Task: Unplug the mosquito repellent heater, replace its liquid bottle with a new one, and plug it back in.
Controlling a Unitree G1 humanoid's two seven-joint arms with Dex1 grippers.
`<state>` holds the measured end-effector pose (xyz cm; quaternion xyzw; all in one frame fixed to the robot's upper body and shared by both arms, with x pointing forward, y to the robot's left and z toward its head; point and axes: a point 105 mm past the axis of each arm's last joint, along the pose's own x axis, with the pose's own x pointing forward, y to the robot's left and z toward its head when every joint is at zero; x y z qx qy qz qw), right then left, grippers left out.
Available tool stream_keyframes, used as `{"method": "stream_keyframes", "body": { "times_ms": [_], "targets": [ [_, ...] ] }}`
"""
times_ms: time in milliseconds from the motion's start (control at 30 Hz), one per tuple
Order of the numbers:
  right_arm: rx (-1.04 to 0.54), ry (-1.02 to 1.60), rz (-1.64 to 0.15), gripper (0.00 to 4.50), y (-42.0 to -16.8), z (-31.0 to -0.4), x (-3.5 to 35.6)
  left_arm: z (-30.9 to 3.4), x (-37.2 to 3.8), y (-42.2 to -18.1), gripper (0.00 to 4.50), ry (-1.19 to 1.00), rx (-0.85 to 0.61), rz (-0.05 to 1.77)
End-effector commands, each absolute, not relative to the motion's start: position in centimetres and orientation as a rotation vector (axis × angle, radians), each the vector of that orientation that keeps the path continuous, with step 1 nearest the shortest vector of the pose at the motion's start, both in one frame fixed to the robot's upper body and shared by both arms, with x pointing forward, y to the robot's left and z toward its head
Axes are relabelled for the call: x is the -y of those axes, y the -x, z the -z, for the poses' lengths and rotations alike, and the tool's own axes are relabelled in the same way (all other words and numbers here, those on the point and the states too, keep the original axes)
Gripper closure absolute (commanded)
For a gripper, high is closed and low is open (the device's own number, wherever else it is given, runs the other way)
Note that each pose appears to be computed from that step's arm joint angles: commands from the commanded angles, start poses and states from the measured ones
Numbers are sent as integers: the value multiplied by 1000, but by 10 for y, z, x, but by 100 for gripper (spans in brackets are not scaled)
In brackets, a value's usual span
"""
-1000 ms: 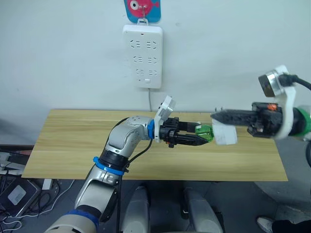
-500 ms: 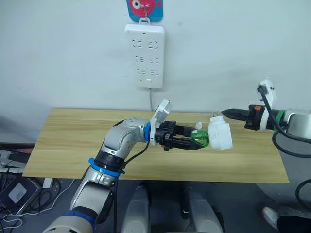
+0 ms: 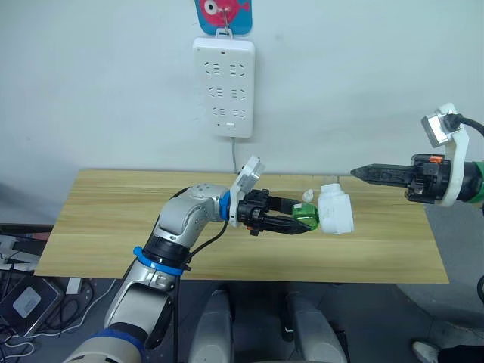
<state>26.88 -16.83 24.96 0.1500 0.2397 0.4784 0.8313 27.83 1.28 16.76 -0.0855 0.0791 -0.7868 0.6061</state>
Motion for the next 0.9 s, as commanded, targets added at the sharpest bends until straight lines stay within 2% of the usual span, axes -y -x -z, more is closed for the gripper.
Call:
{"method": "stream_keyframes", "body": {
  "times_ms": [33,500,700,800,900],
  "targets": [
    [-450,-274,-1018,444,-278,-254,155,-175,-5,-270,225,170,-144,1884],
    [-454,-270,-1037,444,-283,-251,151,-175,-7,-269,225,172,-153,1879],
    [-446,-363,-1157,444,-270,-271,147,-172,-9,-270,225,170,-162,1871],
    [-483,-350,-1211,444,-258,-269,142,-172,-9,-271,225,168,-161,1871],
    [-517,-274,-1166,444,-259,-253,137,-173,-7,-271,225,166,-157,1873]
  ]
}}
